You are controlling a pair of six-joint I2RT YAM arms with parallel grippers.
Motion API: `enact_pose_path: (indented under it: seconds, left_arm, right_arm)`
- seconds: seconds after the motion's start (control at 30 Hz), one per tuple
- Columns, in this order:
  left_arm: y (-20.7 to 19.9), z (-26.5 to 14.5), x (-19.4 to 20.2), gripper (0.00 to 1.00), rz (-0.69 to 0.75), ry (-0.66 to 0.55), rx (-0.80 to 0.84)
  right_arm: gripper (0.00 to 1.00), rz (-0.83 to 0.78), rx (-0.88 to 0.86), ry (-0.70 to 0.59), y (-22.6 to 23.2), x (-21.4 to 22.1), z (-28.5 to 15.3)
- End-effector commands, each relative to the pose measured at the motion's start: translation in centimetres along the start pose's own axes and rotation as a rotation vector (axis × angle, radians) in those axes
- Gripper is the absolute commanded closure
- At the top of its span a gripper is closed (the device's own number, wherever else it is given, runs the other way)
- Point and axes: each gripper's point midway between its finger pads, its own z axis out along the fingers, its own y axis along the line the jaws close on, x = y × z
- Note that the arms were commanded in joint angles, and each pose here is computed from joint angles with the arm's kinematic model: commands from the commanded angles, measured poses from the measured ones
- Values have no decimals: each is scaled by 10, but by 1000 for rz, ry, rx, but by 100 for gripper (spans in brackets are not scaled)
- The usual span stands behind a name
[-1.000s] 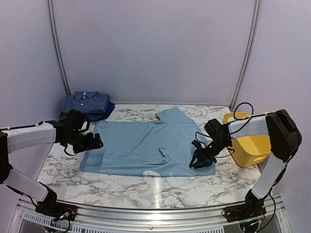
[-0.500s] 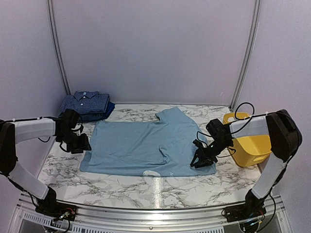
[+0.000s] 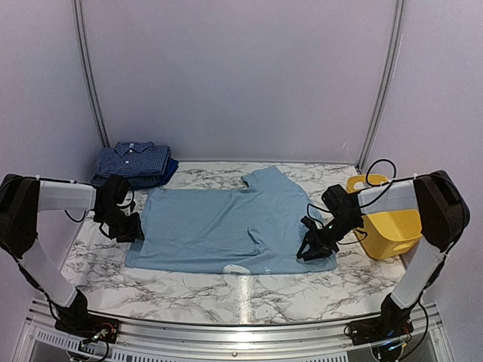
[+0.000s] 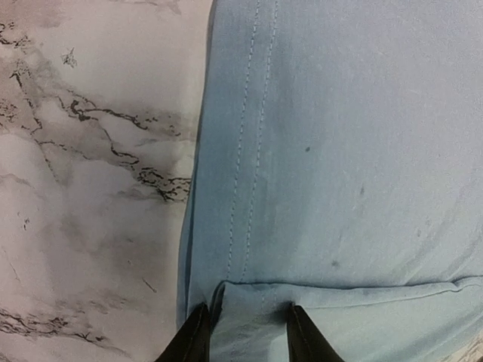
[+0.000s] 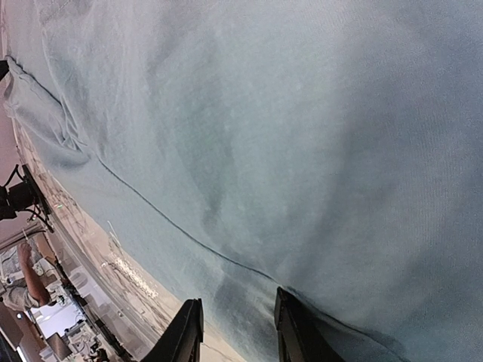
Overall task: Fold and stack the mixed laundry pile
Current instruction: Move the 1/3-folded T-shirt to the center of the board.
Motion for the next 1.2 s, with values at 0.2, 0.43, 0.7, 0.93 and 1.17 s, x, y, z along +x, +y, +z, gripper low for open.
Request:
enact_pose_path:
  seconds: [0.2, 0.43, 0.7, 0.93, 1.17]
  left_arm:
    - [4, 1, -12, 77, 2, -47, -25]
    - [21, 0, -13, 100, -31, -55, -112]
    - [29, -6, -18, 90, -59, -68, -139]
    - [-19, -46, -27, 50, 1, -147, 79]
    - [-56, -26, 14, 50, 22, -40, 143]
  right_arm:
    - [67, 41, 109, 31, -31, 10, 3]
    - [67, 63, 141, 40, -41, 14, 1]
    - [66, 58, 126, 35, -39, 15, 0]
    - [64, -53, 21, -83, 11, -23, -34]
    - [63, -48, 20, -84, 15, -35, -31]
